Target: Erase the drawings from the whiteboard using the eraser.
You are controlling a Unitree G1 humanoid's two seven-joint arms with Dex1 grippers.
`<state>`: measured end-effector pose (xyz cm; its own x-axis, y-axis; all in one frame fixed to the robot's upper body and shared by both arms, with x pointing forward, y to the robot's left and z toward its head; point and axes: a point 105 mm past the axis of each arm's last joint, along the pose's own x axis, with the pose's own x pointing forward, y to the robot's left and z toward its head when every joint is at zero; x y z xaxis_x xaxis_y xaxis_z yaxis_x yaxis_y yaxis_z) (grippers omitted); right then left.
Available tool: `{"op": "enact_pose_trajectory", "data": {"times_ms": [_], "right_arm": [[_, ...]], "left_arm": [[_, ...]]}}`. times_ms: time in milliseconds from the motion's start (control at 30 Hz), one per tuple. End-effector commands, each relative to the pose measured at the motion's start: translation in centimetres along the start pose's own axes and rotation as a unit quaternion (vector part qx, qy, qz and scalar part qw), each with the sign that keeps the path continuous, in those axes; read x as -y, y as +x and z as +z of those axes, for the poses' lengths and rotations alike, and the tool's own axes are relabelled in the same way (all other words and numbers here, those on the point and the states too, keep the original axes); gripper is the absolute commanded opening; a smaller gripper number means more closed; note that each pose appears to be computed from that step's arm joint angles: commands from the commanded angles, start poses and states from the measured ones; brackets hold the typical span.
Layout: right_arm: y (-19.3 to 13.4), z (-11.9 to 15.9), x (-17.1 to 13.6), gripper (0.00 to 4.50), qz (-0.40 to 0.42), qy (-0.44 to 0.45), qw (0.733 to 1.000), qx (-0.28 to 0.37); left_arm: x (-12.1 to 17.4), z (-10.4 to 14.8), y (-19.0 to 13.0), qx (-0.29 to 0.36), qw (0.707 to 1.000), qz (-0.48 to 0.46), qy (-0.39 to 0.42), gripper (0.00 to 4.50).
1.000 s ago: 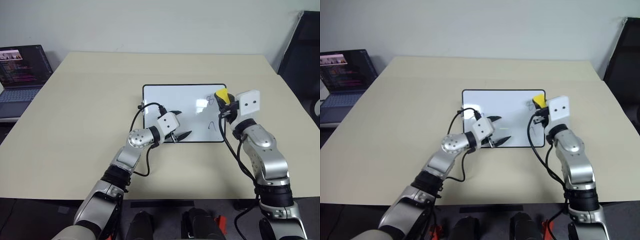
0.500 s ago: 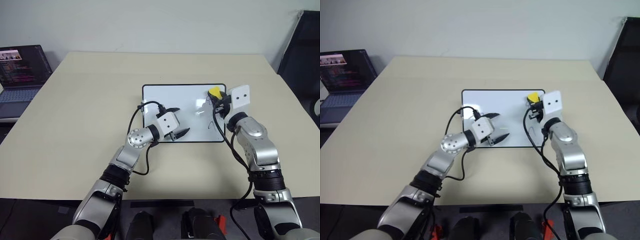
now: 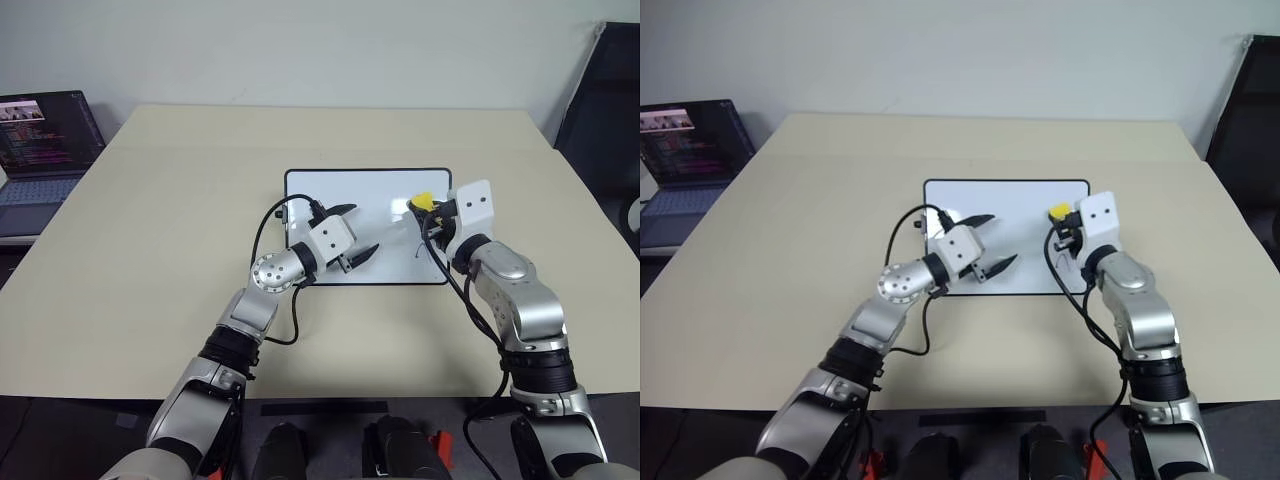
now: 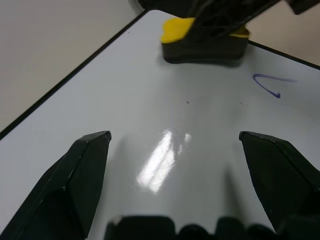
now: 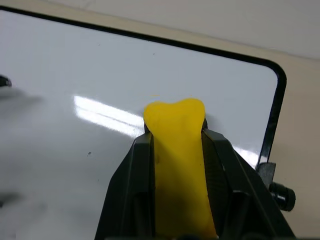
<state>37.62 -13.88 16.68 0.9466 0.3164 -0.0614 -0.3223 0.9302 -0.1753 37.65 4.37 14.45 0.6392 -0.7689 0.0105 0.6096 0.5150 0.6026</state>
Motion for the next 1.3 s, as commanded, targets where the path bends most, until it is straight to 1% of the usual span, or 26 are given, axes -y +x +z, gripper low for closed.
{"op": "enact_pose_trajectory", "data": {"times_ms": [33,200,267,467,667,800,900,1000,1167,1300], "right_arm": [[-1.0,-0.9,-0.3,0.96,0.009,-0.001,1.0,-0.029],[-1.4,-1.0,-0.3,0.96,0.004,0.0,0.999,-0.035],[-1.2,-0.5,-0.1,0.96,-0.001,-0.004,1.0,-0.026],[0.6,2.2,1.0,0.96,-0.026,-0.023,0.999,0.022],[1.5,3.0,1.7,0.96,-0.037,-0.031,0.998,0.034],[1.3,2.2,2.2,0.96,-0.047,-0.036,0.998,0.014],[0.8,0.3,2.3,0.96,-0.038,-0.052,0.997,-0.031],[0.0,-1.1,2.3,0.96,-0.032,-0.052,0.996,-0.061],[-1.1,-1.9,2.3,0.96,-0.03,-0.045,0.996,-0.077],[-1.0,-1.7,2.0,0.96,-0.023,-0.032,0.996,-0.075]], "left_arm": [[-1.5,1.6,0.0,0.029,0.999,0.02,0.012,4.5],[-1.6,1.6,-0.1,0.028,0.999,0.022,0.012,4.5],[-1.5,1.6,0.0,0.028,0.999,0.021,0.012,4.5],[-1.3,1.8,0.2,0.031,0.999,0.018,0.012,4.5],[-1.2,1.9,0.2,0.034,0.999,0.016,0.013,4.5],[-1.1,2.0,0.1,0.035,0.999,0.015,0.013,4.5],[-1.1,2.0,0.1,0.035,0.999,0.015,0.013,4.5],[-1.0,2.0,0.1,0.034,0.999,0.014,0.012,4.5],[-1.0,1.9,0.0,0.032,0.999,0.011,0.01,4.5],[-1.1,1.9,0.1,0.031,0.999,0.008,0.011,4.5]]}}
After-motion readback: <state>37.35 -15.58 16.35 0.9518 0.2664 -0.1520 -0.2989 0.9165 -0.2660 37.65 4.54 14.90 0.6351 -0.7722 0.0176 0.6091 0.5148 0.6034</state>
